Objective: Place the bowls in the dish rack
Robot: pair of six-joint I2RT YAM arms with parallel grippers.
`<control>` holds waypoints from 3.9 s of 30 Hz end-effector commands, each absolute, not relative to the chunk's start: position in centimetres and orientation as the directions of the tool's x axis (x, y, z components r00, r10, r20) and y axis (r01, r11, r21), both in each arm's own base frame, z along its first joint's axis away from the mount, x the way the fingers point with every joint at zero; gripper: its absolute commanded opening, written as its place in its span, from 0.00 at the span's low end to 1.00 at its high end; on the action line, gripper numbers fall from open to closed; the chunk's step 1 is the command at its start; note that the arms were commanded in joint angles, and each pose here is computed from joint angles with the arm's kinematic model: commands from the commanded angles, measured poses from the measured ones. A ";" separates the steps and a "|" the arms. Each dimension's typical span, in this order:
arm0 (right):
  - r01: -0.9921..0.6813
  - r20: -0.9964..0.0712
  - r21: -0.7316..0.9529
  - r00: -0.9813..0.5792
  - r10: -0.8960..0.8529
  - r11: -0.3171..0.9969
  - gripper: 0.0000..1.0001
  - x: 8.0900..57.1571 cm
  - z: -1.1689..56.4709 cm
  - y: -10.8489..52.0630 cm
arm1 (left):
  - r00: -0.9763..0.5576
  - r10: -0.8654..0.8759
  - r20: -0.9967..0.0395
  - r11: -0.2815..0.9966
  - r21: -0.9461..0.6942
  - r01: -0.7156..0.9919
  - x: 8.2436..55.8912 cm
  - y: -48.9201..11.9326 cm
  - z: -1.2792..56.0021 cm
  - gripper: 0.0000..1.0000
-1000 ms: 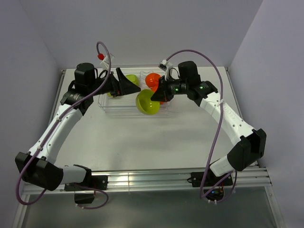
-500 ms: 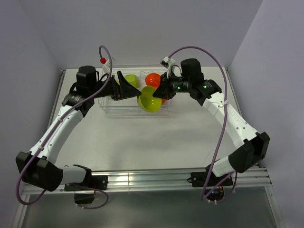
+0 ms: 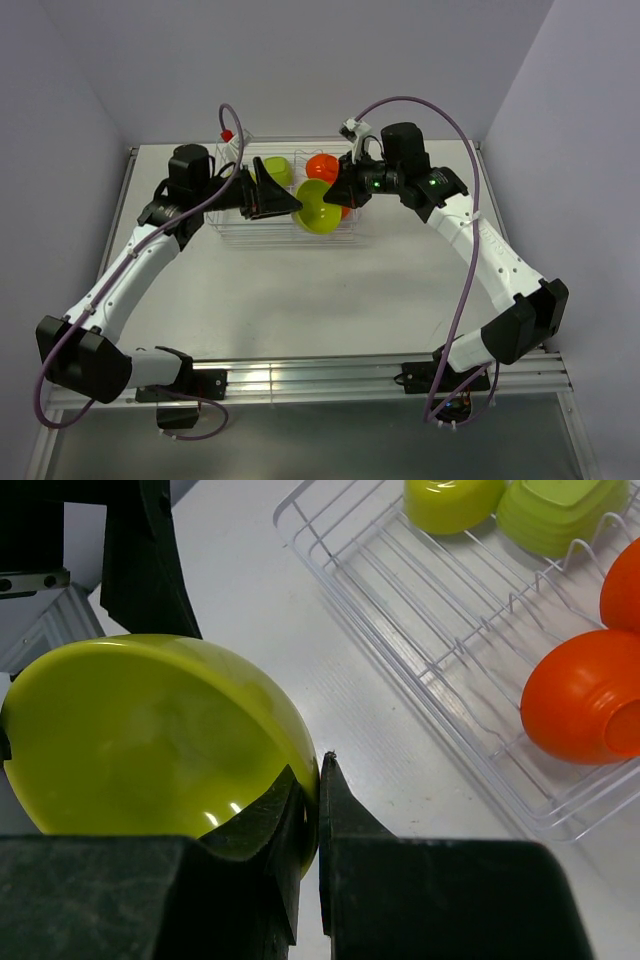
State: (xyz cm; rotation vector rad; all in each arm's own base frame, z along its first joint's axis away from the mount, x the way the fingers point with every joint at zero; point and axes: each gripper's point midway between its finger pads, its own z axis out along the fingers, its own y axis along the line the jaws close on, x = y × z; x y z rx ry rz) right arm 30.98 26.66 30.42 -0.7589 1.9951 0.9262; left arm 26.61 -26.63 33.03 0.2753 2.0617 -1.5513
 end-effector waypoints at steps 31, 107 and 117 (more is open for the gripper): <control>-0.784 -0.903 0.267 -0.407 -0.138 0.560 0.00 31.1 34.1 27.2 | -0.831 -0.162 -0.532 0.240 -0.838 0.490 25.7 -28.4 34.7 0.81; -0.700 -0.865 0.243 -0.470 -0.176 0.671 1.00 31.6 31.4 24.0 | -0.561 -0.040 -0.827 0.998 -0.009 -0.059 40.3 -11.7 26.4 0.00; -0.696 -0.857 0.247 -0.482 -0.183 0.674 1.00 31.6 30.8 24.1 | -0.617 0.060 -0.784 0.991 0.123 -0.060 41.8 -11.5 23.9 0.00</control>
